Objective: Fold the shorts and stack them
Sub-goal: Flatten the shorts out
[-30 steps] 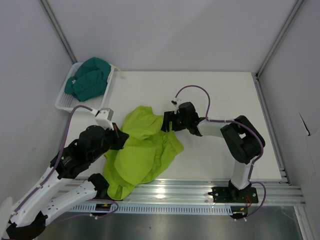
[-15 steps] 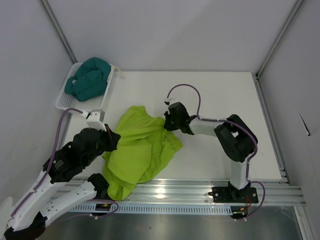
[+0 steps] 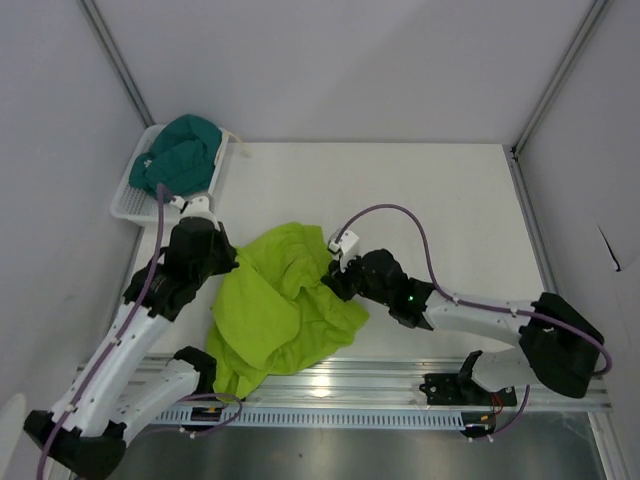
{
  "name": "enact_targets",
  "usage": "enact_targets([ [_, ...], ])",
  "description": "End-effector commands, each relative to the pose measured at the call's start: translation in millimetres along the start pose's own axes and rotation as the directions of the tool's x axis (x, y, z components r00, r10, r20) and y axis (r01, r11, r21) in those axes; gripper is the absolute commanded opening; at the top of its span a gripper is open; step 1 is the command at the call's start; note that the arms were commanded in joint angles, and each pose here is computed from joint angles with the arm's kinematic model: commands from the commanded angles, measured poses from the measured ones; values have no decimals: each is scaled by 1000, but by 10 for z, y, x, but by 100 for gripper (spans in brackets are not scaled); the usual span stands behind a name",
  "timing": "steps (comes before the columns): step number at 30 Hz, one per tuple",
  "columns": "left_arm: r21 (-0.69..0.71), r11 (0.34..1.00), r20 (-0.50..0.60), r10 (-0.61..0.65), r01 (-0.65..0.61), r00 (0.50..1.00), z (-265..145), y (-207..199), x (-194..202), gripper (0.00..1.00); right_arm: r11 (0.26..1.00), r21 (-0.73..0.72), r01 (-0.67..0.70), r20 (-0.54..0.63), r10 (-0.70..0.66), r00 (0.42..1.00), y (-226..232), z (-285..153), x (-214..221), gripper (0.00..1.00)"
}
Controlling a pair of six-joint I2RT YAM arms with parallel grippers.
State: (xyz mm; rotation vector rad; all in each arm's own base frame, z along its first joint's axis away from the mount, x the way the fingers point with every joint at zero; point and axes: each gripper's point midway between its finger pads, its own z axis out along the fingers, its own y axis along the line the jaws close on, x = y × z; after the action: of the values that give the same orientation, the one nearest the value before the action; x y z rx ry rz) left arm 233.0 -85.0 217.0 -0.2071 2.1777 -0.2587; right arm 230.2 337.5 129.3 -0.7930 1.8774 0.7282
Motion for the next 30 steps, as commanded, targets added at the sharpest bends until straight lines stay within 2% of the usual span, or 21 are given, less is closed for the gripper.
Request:
enact_targets([
  [1,43,999,13,12,-12,1000,305,-78,-315,0,970,-86,228,192,-208,959,383,-174,-326,23],
  [5,3,1000,-4,-15,15,1000,587,-16,-579,0,956,-135,259,200,-230,952,523,-189,-314,37],
  [6,6,1000,-11,-20,20,1000,628,-14,-601,0,958,-130,255,202,-226,953,512,-190,-325,52],
  [8,11,999,-21,-36,36,999,686,52,-629,0,964,-151,221,215,-186,959,497,-229,-362,61],
  [9,19,999,-14,-41,41,999,695,67,-640,0,966,-171,195,226,-155,962,477,-246,-399,69],
  [10,42,998,-23,-44,45,999,690,57,-587,0,971,-206,124,218,-78,973,460,-263,-413,73],
  [11,44,998,-4,-46,46,999,639,84,-574,0,978,-196,64,218,-20,976,224,-260,-464,75],
  [12,46,998,9,-43,43,999,635,97,-557,0,960,-279,24,200,34,979,243,-269,-451,78],
  [14,35,999,17,-22,21,1000,594,145,-512,0,950,-288,-123,171,178,969,-66,-247,-509,79],
  [16,-8,1000,15,1,-1,1000,552,240,-479,0,917,-345,-200,111,251,962,-128,-173,-437,82],
  [17,-18,1000,5,11,-11,1000,548,265,-454,0,906,-344,-245,100,295,950,-216,-141,-503,93],
  [18,-27,999,-18,20,-21,1000,551,290,-401,0,897,-349,-270,71,313,947,-236,-94,-473,98],
  [21,-49,997,-63,56,-59,996,570,359,-296,0,876,-307,-372,-46,377,925,-370,175,-234,99],
  [24,-79,993,-86,79,-85,993,575,429,-247,0,846,-286,-450,-105,439,892,-488,329,-102,99],
  [28,-103,989,-94,101,-110,990,571,507,-188,0,807,-271,-525,-150,503,851,-606,391,6,98],
  [30,-114,986,-106,107,-119,989,576,548,-127,0,810,-237,-536,-144,516,844,-703,378,42,99],
])
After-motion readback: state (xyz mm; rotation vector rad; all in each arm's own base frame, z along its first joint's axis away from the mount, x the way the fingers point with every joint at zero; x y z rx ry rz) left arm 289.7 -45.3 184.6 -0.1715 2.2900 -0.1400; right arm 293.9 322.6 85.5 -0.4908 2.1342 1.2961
